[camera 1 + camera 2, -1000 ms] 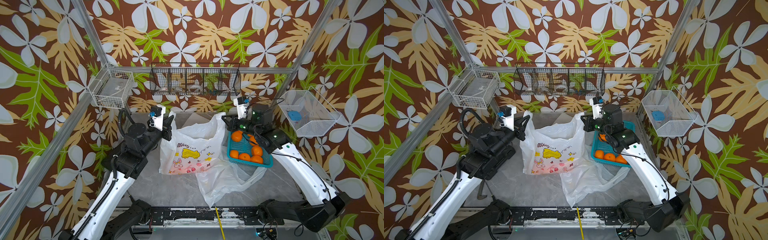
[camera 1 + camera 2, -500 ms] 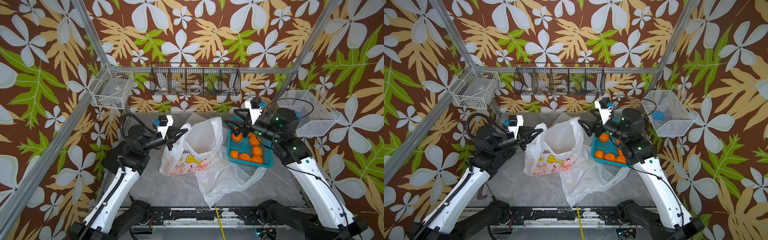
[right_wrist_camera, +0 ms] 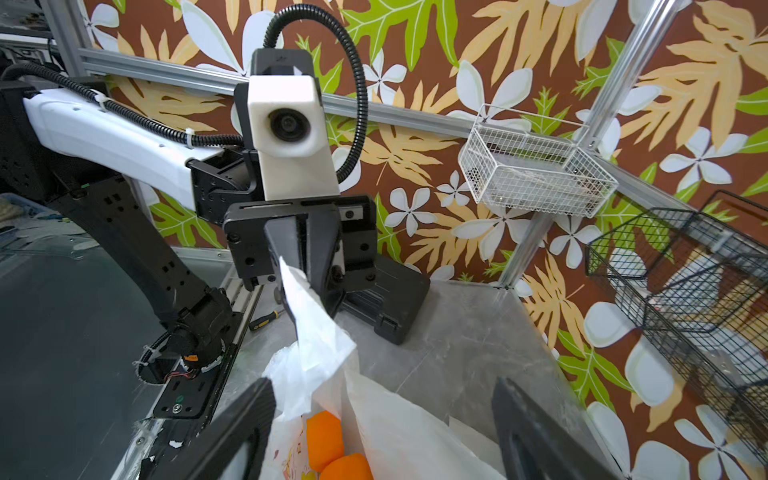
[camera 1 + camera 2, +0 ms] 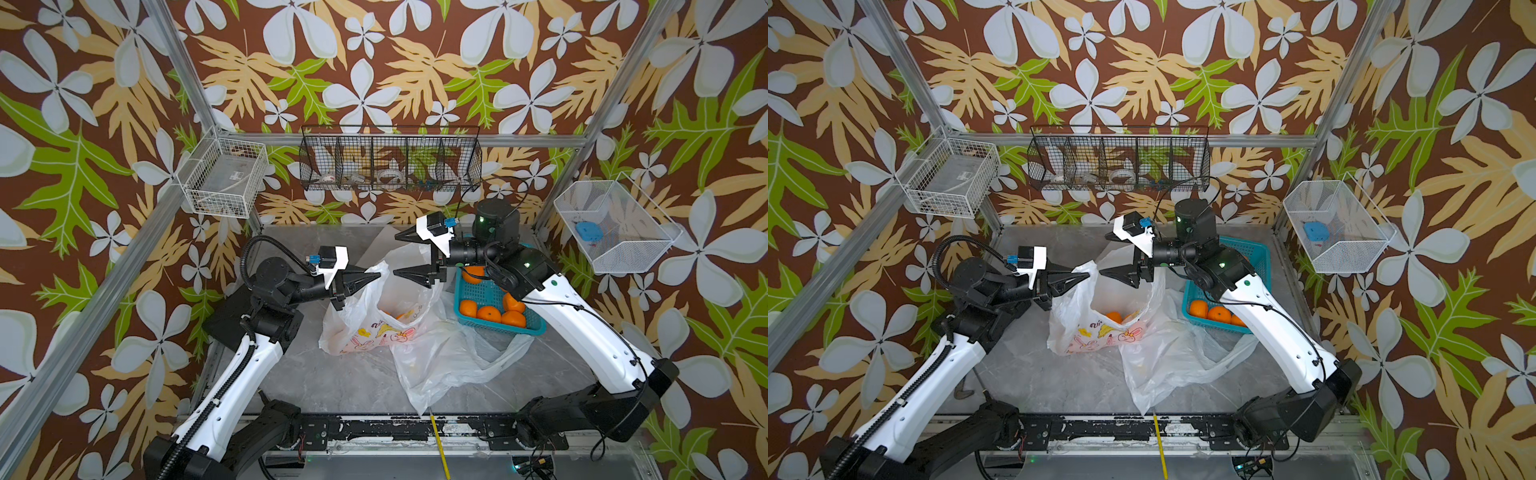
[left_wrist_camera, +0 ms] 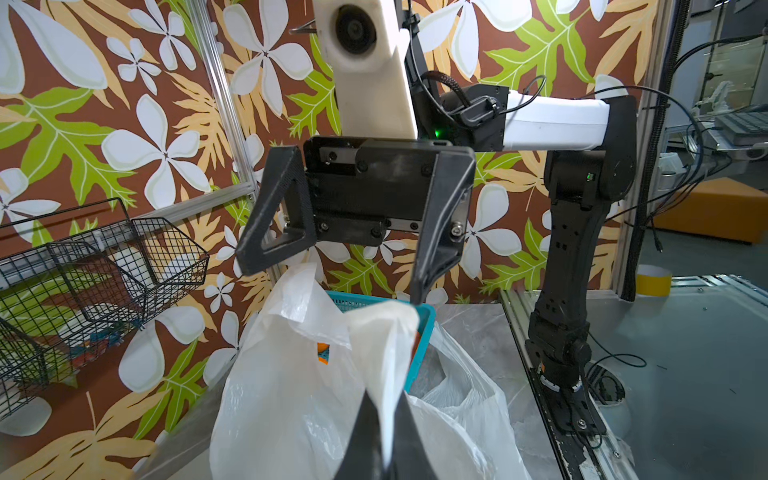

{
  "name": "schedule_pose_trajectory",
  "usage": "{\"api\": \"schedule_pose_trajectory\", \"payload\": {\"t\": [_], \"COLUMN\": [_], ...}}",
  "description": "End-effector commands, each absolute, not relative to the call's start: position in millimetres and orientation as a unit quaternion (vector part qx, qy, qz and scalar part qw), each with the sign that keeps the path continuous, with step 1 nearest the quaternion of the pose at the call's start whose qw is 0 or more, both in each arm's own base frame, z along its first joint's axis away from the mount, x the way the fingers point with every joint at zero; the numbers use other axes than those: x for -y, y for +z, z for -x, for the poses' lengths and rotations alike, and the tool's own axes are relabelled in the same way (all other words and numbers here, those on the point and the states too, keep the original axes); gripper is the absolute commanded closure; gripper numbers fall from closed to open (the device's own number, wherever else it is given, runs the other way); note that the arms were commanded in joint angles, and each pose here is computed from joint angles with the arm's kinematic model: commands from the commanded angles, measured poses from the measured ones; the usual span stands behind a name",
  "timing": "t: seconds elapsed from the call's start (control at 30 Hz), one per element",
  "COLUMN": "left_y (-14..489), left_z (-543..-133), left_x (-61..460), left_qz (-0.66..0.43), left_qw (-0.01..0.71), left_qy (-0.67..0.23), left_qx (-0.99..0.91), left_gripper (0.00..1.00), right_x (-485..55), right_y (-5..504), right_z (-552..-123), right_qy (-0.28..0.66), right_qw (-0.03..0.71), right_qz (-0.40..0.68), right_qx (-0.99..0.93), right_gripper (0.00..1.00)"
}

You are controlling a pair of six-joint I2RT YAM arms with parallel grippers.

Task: Place the oranges into plastic bags & tie knots
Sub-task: Adjust the plastic bag at the center of the board.

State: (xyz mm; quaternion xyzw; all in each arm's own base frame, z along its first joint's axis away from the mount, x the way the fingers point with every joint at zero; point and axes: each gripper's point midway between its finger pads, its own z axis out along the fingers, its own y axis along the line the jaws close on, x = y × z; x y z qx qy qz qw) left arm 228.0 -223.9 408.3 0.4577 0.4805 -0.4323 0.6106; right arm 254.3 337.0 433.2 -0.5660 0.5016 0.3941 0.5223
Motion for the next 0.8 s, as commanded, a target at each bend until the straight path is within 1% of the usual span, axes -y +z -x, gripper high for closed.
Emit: {"api": "schedule_pose_trajectory", "payload": {"t": [0.0, 0.1, 0.23, 0.3, 0.4, 0.5, 0.53, 0.57, 0.6, 0.63, 0.7, 0.77], "left_y": [414, 414, 414, 413, 414, 414, 413, 413, 412, 409, 402, 392], "left_z": [-224, -225, -225, -226, -227, -229, -231, -233, -234, -236, -239, -241], "left_x": [224, 224, 224, 224, 224, 223, 223, 222, 222, 221, 219, 214], "left_qz": [-0.474, -0.473, -0.472, -0.471, -0.469, -0.465, -0.461, -0.456, -0.452, -0.446, -0.433, -0.41], "left_qw": [0.618, 0.62, 0.62, 0.619, 0.621, 0.622, 0.623, 0.627, 0.628, 0.63, 0.633, 0.642], "left_qy": [-0.427, -0.424, -0.423, -0.423, -0.422, -0.421, -0.42, -0.416, -0.415, -0.412, -0.409, -0.405], "left_qx": [-0.459, -0.46, -0.463, -0.465, -0.466, -0.469, -0.473, -0.476, -0.479, -0.484, -0.495, -0.505], "left_gripper": [1.0, 1.0, 1.0, 1.0, 1.0, 1.0, 1.0, 0.93, 0.83, 0.7, 0.64, 0.52], "right_x": [-347, -357, -365, -367, -370, -370, -369, -369, -368, -367, -365, -364], "right_y": [435, 434, 430, 429, 429, 431, 432, 433, 435, 437, 442, 446], "right_z": [-245, -240, -241, -240, -236, -233, -232, -231, -231, -230, -232, -241], "right_qy": [0.401, 0.407, 0.408, 0.408, 0.411, 0.413, 0.414, 0.413, 0.412, 0.411, 0.405, 0.393], "right_qw": [0.519, 0.508, 0.498, 0.497, 0.495, 0.494, 0.495, 0.496, 0.498, 0.501, 0.509, 0.522], "right_qz": [0.586, 0.595, 0.599, 0.599, 0.603, 0.604, 0.604, 0.605, 0.604, 0.603, 0.597, 0.58], "right_qx": [-0.476, -0.471, -0.476, -0.476, -0.472, -0.469, -0.468, -0.467, -0.467, -0.466, -0.47, -0.486], "right_gripper": [0.2, 0.29, 0.46, 0.56, 0.72, 0.95, 1.0, 1.0, 1.0, 1.0, 1.0, 1.0]}}
